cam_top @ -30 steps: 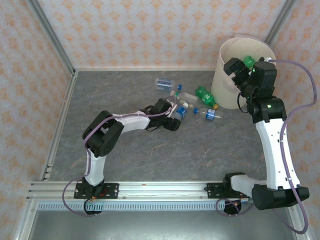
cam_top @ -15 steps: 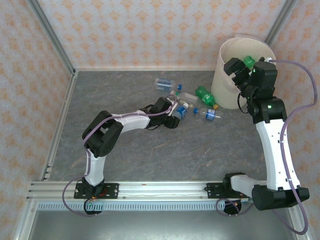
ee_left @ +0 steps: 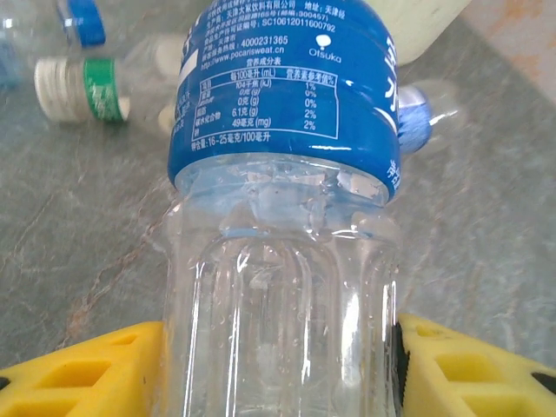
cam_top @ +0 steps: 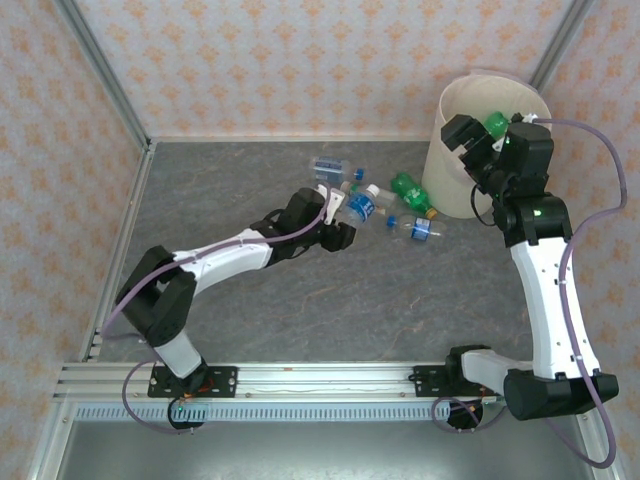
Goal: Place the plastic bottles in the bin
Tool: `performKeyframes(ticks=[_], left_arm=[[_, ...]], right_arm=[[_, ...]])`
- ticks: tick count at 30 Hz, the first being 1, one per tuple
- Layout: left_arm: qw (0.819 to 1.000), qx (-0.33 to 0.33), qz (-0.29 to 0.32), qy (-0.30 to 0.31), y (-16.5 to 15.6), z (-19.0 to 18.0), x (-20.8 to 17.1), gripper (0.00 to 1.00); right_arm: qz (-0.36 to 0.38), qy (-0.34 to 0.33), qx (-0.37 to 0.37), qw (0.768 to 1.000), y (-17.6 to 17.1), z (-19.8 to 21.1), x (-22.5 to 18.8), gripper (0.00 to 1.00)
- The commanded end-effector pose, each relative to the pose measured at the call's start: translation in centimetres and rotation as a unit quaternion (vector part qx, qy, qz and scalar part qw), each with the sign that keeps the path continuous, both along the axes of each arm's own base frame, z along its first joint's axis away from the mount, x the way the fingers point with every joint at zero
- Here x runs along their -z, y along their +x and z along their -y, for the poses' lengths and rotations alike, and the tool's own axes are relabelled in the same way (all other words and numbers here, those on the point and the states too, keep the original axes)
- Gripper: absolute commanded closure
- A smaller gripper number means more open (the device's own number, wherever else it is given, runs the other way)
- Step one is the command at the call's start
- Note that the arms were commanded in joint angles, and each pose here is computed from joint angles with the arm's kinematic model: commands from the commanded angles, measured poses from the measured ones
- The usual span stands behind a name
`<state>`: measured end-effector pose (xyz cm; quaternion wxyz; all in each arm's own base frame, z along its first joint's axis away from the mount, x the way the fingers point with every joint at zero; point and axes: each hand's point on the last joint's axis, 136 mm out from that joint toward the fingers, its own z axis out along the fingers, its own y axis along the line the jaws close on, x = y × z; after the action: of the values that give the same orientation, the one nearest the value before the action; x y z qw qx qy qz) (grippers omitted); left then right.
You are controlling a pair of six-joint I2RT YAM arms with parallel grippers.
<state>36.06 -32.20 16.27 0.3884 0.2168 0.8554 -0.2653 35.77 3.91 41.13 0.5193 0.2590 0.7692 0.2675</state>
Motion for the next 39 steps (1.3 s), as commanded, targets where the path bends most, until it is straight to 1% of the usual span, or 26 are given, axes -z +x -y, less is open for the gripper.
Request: performKeyframes(ticks=[1,7,12,18,19,23,25,32,39], left_arm=[[0.997,0.002,0.057,-0.049,-0.3,0.7,-4.7,0.42],[0.989,0.005,0.117,-0.093,-1.1,0.9,-10.4,0.43],[0.982,0.011,0.149,-0.113,-2.1,1.2,-13.6,0.43],[0.977,0.017,0.169,-0.128,-3.1,1.4,-15.9,0.43],[0.977,0.017,0.171,-0.129,-3.2,1.5,-16.1,0.43],[0.975,0.019,0.177,-0.131,-3.5,1.5,-16.7,0.43],[0.975,0.019,0.179,-0.133,-3.7,1.4,-17.1,0.43],[0.972,0.023,0.188,-0.138,-4.2,1.4,-18.1,0.43],[0.973,0.026,0.186,-0.134,-4.4,1.5,-17.9,0.43]], right_arm=[[0.013,0.021,-0.038,0.999,0.4,-1.7,-0.8,0.0],[0.002,0.023,-0.086,0.996,1.0,-3.9,-0.5,0.0],[0.002,0.024,-0.128,0.991,1.1,-6.5,-0.6,0.01],[-0.002,0.061,-0.184,0.981,1.2,-9.2,0.0,0.32],[-0.005,0.063,-0.193,0.979,1.3,-9.6,0.2,0.35],[-0.023,0.06,-0.219,0.973,1.2,-11.5,1.3,0.38],[-0.037,0.06,-0.228,0.971,1.3,-12.2,2.2,0.41],[-0.059,0.054,-0.238,0.968,1.4,-13.5,3.7,0.43],[-0.066,0.061,-0.254,0.963,1.4,-14.3,3.8,0.57]])
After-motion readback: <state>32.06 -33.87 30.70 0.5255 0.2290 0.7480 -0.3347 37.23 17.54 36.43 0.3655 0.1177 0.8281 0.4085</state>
